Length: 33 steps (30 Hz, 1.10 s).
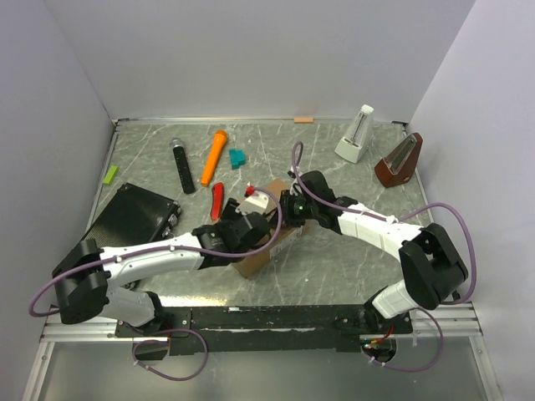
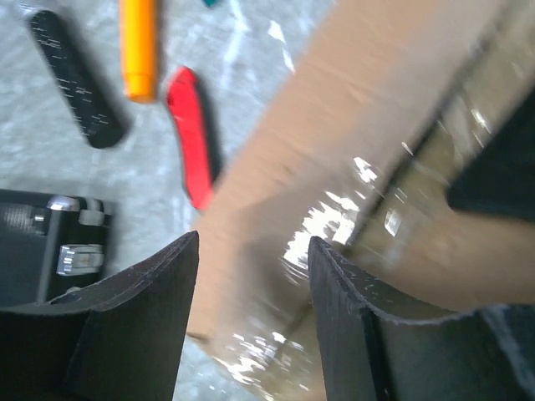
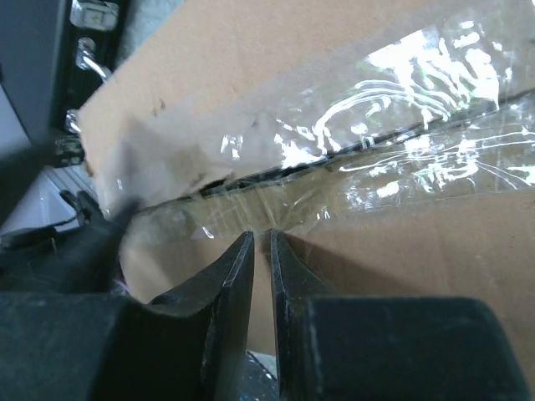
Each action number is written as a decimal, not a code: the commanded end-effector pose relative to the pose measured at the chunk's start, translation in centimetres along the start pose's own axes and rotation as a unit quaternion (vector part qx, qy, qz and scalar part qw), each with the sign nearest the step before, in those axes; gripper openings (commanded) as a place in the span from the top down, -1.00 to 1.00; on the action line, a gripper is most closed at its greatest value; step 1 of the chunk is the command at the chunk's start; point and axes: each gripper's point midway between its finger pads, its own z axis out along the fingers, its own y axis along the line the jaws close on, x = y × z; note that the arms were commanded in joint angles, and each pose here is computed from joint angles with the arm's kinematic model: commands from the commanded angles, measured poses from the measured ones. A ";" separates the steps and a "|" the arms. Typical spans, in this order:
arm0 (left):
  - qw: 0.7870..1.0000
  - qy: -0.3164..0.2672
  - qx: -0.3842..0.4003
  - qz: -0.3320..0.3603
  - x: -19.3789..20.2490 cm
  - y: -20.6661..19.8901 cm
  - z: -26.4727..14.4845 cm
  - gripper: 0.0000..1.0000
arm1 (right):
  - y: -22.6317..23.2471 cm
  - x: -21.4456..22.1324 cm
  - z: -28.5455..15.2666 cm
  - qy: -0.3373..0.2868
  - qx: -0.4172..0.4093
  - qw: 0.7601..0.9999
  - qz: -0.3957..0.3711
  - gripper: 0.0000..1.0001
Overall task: Unpack the express box
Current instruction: Open the express box at the center of the board.
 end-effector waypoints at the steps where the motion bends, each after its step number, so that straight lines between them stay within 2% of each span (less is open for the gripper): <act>1: 0.998 -0.041 -0.039 -0.036 -4.1 3.2 -0.8 -0.19 | -4.0 3.3 0.3 0.061 0.066 0.996 0.000 0.56; 6: 0.998 -0.043 -0.037 -0.041 -4.6 3.4 -0.7 -0.21 | -4.1 3.5 0.4 0.065 0.067 0.996 -0.001 0.56; 9: 0.998 -0.048 0.012 -0.026 -4.8 2.0 -0.9 -0.28 | -4.0 3.3 0.4 0.063 0.065 0.996 0.002 0.51; 15: 0.994 -0.045 0.088 0.048 -2.9 -0.1 -1.5 -0.71 | -3.6 2.9 0.4 0.058 0.061 0.996 0.005 0.36; 20: 0.983 -0.040 0.138 0.117 -1.2 -1.2 -1.9 -0.89 | -3.6 2.8 0.4 0.059 0.064 0.996 0.004 0.34; 27: 0.973 -0.036 0.158 0.164 -0.7 -2.2 -1.5 -0.94 | -3.6 2.9 0.8 0.064 0.060 0.996 0.007 0.33; 33: 0.969 -0.017 0.133 0.208 0.2 -2.3 -0.2 -0.92 | -3.7 2.8 0.7 0.064 0.063 0.996 0.005 0.32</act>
